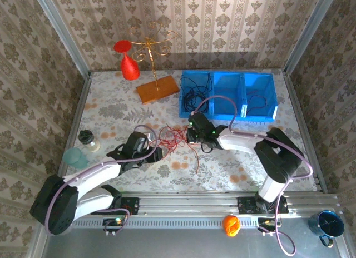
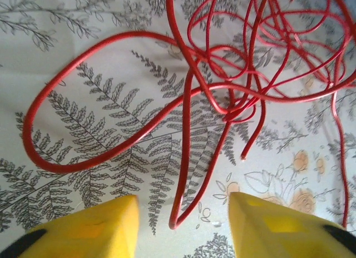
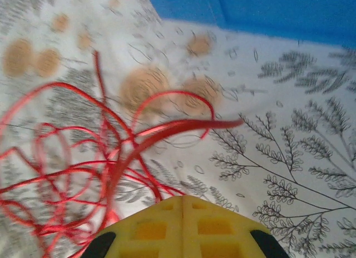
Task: Untangle the cables
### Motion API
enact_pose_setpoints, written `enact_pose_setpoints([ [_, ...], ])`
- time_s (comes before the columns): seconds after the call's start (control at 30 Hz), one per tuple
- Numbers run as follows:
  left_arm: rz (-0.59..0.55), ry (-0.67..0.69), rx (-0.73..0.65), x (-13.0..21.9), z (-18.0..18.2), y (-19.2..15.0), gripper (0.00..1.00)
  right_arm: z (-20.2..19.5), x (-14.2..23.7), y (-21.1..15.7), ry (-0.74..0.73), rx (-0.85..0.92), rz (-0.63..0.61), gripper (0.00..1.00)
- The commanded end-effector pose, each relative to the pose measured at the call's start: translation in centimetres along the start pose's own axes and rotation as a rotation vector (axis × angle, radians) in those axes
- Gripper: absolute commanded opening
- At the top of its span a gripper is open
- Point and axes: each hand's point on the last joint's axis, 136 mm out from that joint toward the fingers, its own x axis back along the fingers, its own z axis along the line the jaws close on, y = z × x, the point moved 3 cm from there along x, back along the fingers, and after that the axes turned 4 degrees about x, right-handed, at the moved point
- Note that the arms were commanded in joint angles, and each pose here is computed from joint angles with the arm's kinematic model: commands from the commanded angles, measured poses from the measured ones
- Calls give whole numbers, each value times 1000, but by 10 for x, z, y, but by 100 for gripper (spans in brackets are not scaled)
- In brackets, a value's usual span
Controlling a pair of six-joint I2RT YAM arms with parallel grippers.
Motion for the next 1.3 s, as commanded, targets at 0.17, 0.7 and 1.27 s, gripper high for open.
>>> enact_pose_setpoints([
  [0.17,-53,32,-37,13,-6,17,54,5,80,28,40,66,-149,0],
  [0.7,18,19,-24,-9,2,-1,55,19,3,15,59,-71,-1,61],
  [1.27,-35,31,-23,9,6,1,59,29,14,23,67,-19,-42,0],
])
